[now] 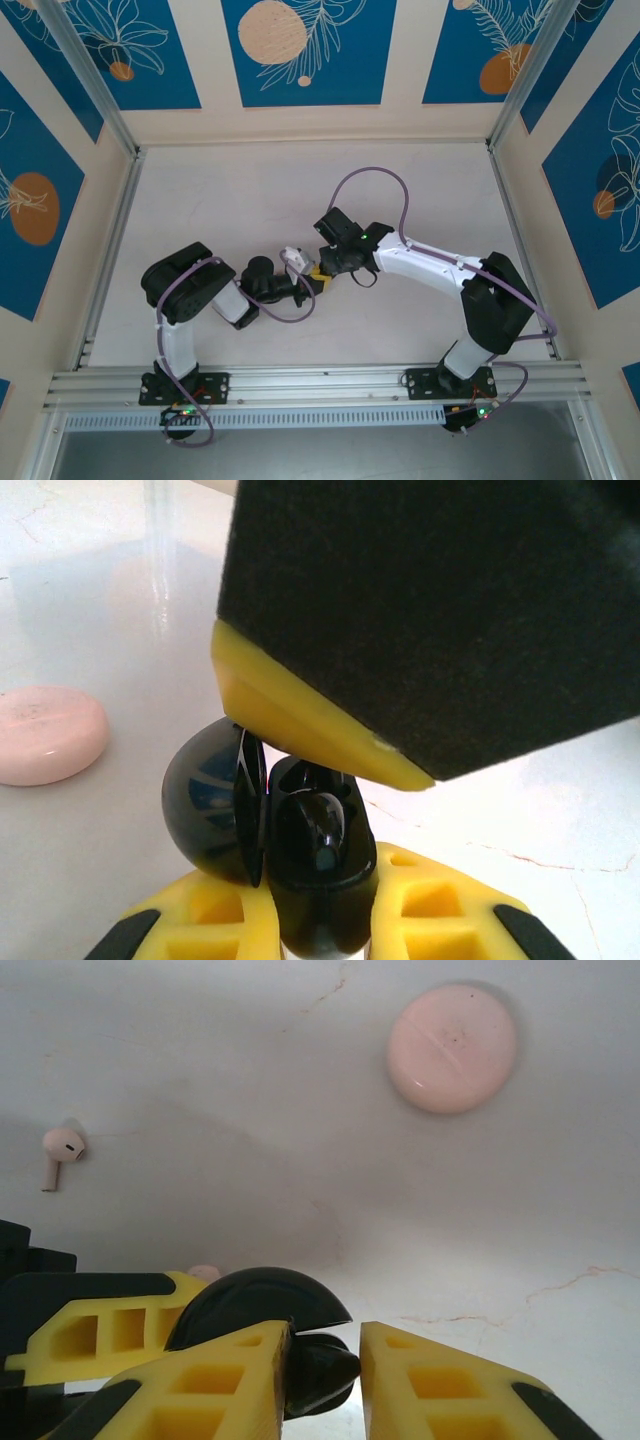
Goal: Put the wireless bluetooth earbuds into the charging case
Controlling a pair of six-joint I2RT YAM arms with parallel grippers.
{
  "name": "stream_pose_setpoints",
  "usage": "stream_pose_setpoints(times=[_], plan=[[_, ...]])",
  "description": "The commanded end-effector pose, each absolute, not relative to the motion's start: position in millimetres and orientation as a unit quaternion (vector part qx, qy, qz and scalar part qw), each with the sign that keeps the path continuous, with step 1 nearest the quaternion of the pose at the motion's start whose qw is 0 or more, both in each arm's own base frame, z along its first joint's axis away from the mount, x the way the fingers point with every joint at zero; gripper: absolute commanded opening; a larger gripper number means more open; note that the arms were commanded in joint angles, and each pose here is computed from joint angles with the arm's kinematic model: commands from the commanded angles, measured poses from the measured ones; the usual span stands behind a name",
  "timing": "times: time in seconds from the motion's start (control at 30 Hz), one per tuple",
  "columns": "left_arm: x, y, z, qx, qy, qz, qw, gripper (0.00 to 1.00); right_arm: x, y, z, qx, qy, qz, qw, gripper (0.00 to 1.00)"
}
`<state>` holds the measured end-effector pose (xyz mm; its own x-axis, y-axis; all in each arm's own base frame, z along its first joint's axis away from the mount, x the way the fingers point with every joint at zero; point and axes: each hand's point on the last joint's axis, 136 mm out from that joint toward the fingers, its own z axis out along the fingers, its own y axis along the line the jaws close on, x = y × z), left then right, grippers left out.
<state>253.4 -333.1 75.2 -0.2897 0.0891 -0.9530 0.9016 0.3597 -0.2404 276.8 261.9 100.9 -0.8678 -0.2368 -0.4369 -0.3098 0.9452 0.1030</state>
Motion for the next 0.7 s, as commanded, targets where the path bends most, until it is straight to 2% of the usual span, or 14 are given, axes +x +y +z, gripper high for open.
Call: stream_pose_setpoints(times=[0.0,0.4,0.67], plan=[[251,-339,96,0.371,0.65,-0.443,0.494,0.07,272,270,104,-0.146,0.96,0.117,0.207,0.27],[248,-338,98,0.378,0.644,-0.443,0.496,0.07,272,265,116,-0.116,0.956,0.165,0.212,0.29],[245,-339,104,0.387,0.634,-0.445,0.5,0.06,268,266,141,-0.102,0.936,0.248,0.226,0.33]])
